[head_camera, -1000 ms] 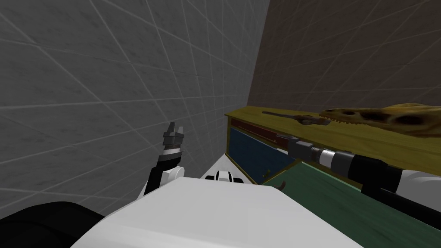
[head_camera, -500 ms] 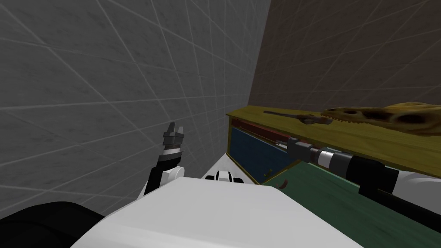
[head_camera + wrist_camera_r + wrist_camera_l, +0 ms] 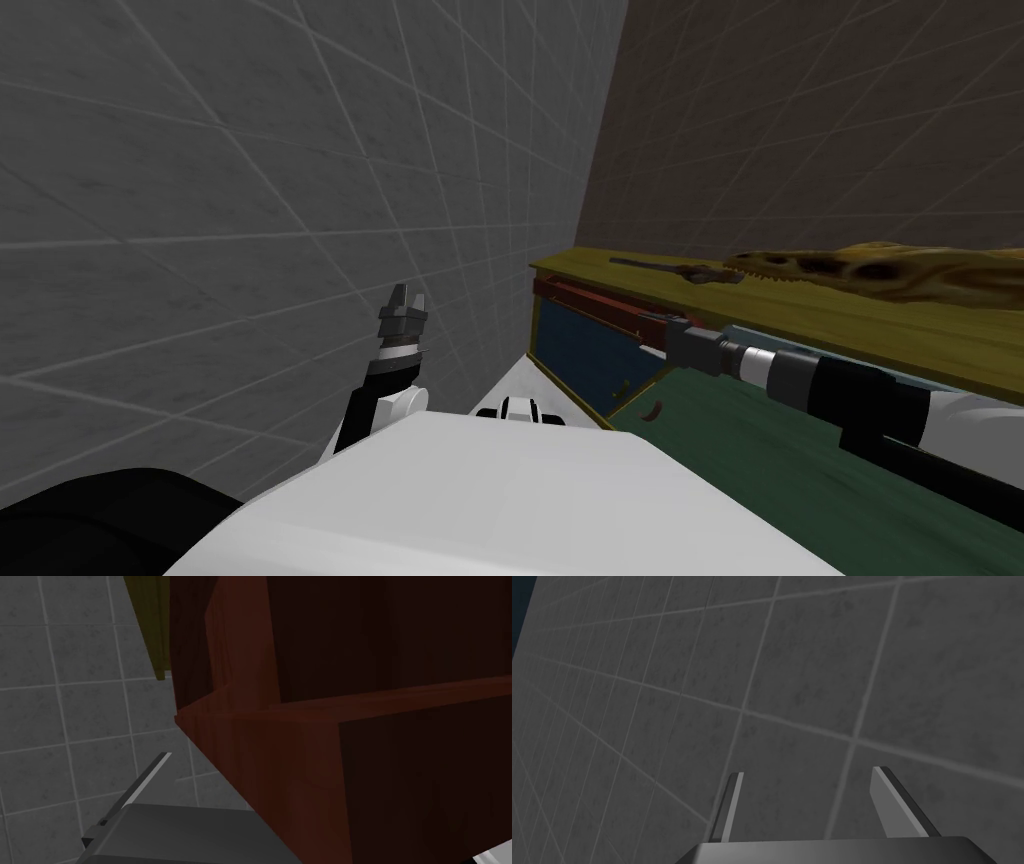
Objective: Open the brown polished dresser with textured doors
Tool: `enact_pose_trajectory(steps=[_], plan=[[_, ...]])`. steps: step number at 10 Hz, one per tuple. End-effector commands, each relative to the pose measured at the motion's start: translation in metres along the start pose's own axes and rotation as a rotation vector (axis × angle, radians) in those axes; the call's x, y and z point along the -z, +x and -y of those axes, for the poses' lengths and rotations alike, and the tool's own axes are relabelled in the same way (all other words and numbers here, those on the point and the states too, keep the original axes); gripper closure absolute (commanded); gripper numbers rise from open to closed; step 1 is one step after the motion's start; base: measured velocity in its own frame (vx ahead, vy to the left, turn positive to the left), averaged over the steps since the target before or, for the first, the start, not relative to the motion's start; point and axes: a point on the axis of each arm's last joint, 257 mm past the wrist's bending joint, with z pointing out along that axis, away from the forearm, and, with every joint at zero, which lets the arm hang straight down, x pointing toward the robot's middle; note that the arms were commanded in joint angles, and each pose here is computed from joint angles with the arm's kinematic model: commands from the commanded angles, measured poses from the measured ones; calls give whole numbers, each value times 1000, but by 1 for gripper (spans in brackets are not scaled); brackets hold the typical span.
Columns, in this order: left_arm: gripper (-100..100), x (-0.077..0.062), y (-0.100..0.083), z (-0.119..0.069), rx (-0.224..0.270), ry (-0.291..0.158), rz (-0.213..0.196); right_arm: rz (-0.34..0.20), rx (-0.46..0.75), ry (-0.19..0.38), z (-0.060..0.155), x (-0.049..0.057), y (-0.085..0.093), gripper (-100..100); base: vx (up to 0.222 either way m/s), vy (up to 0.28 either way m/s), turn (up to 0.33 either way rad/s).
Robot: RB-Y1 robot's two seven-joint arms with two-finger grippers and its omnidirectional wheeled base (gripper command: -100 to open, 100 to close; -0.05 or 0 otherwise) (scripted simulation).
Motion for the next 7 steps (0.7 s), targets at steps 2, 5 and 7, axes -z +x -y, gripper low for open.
enact_pose_trajectory(steps=[2, 5, 7], plan=[[0, 0, 0, 0, 0, 0, 0, 21, 7, 0, 28, 5, -5, -100, 21, -2, -69], [0, 0, 0, 0, 0, 0, 0, 31, 13, 0, 40, 6, -8, -100, 13, 1, -53], [0, 0, 0, 0, 0, 0, 0, 32, 12, 0, 40, 6, -8, 0, 0, 0, 0]])
